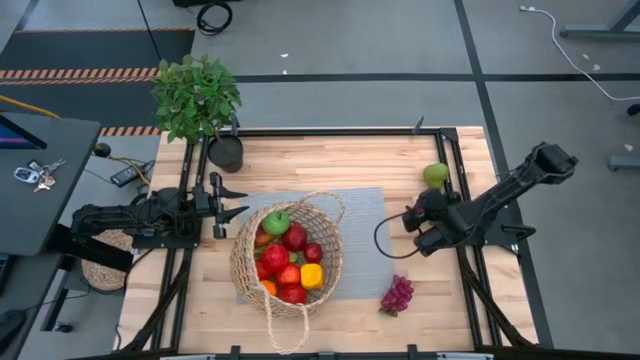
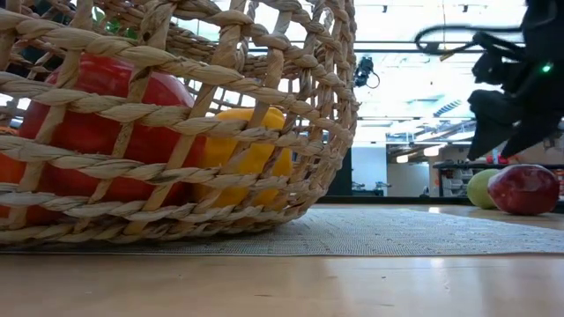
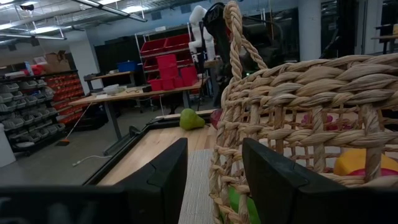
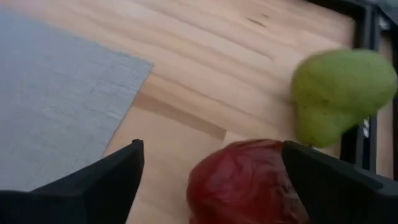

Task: Build produce basket
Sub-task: Put the red apple into the brown basket

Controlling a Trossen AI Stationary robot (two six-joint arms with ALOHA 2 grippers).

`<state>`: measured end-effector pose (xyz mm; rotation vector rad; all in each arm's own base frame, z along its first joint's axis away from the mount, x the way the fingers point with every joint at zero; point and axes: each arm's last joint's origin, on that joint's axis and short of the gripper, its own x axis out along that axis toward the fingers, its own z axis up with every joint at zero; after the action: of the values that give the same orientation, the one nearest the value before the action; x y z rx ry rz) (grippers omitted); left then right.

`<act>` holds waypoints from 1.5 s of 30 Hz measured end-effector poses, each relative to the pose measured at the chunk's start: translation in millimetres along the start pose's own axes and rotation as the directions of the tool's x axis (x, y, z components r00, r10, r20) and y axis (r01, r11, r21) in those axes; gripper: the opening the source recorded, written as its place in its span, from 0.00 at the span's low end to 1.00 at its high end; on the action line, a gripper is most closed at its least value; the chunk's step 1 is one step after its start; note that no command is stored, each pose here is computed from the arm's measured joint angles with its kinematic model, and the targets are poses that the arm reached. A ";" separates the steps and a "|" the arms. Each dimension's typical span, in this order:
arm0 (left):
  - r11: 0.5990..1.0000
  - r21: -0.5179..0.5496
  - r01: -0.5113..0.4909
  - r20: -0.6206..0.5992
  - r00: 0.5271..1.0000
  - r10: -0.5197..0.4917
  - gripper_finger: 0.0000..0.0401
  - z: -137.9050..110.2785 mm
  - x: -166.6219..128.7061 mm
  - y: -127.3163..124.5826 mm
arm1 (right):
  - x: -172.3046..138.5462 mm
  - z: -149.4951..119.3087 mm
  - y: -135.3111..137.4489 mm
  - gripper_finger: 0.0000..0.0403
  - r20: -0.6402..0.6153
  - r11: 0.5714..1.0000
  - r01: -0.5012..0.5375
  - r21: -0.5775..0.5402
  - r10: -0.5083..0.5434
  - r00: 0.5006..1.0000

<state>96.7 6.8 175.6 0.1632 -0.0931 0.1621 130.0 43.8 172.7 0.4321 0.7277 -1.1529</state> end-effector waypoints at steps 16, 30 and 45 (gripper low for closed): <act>1.000 0.000 0.000 0.000 1.000 0.000 0.40 -0.1 0.0 0.0 | 23.1 5.8 6.4 0.90 -0.062 0.987 0.161 -0.014 -0.162 0.985; 1.000 0.000 0.000 0.000 1.000 0.000 0.40 0.0 0.0 0.0 | 40.1 8.5 46.6 0.89 -0.026 0.995 -0.058 -0.076 0.056 0.998; 1.000 0.000 0.000 0.000 1.000 0.000 0.40 -0.1 0.0 0.0 | 1.3 36.6 70.5 0.88 -0.130 0.989 -0.134 -0.056 0.126 0.983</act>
<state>96.8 6.8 175.5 0.1634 -0.0928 0.1619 206.6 44.6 193.6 0.4947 0.8321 -0.9829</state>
